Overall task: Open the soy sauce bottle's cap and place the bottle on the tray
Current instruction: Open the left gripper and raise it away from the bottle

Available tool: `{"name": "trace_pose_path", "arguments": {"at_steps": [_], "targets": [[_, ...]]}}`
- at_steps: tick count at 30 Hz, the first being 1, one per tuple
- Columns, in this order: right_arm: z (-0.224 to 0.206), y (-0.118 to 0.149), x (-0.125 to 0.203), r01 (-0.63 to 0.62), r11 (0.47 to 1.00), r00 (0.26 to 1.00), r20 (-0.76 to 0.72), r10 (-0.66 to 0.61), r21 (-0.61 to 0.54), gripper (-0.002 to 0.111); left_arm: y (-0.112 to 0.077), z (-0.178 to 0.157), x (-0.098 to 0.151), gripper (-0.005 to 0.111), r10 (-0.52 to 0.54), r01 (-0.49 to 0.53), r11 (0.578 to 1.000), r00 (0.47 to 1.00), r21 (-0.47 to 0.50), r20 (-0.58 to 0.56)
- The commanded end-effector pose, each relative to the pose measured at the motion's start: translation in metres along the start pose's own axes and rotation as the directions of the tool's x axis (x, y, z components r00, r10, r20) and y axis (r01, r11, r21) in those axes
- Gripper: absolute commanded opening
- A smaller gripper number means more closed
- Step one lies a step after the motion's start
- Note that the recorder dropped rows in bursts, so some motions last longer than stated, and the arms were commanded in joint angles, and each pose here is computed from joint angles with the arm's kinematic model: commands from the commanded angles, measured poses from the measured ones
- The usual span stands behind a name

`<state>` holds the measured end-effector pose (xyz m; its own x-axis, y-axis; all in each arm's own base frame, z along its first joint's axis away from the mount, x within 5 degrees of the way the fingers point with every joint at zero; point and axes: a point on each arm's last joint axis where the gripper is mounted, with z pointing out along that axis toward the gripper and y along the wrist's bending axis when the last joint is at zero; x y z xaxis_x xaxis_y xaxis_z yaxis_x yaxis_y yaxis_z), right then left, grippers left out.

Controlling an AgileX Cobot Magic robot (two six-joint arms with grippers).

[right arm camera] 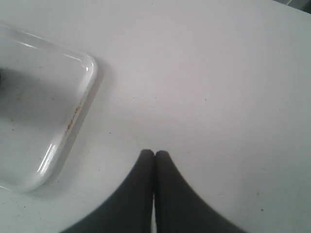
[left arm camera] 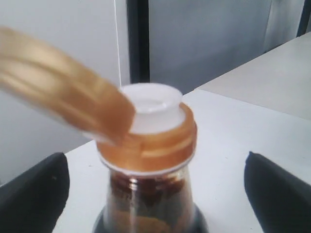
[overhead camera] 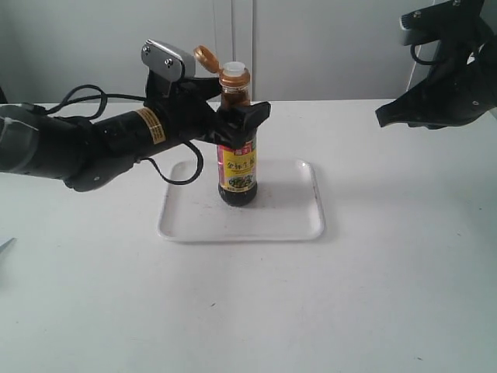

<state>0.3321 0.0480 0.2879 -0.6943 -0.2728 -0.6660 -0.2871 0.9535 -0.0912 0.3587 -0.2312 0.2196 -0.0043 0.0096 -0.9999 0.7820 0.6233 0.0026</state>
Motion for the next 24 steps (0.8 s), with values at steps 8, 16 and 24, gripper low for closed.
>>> {"name": "trace_pose_path", "arguments": {"at_steps": [8, 16, 24], "targets": [[-0.001, -0.001, 0.001, -0.003, 1.000, 1.000, 0.010, 0.003, 0.003, 0.000, -0.003, -0.012, -0.042, 0.097, 0.036, -0.036, 0.999, 0.999, -0.040, 0.010], [-0.001, -0.001, 0.001, -0.003, 1.000, 1.000, 0.010, 0.003, 0.003, 0.000, -0.006, -0.021, -0.066, 0.097, 0.049, -0.046, 0.998, 0.997, -0.044, 0.061], [-0.001, 0.000, 0.000, -0.020, 1.000, 1.000, 0.018, 0.020, -0.005, 0.000, -0.005, -0.034, -0.092, 0.097, 0.101, -0.098, 0.989, 0.995, -0.114, 0.017]]}}
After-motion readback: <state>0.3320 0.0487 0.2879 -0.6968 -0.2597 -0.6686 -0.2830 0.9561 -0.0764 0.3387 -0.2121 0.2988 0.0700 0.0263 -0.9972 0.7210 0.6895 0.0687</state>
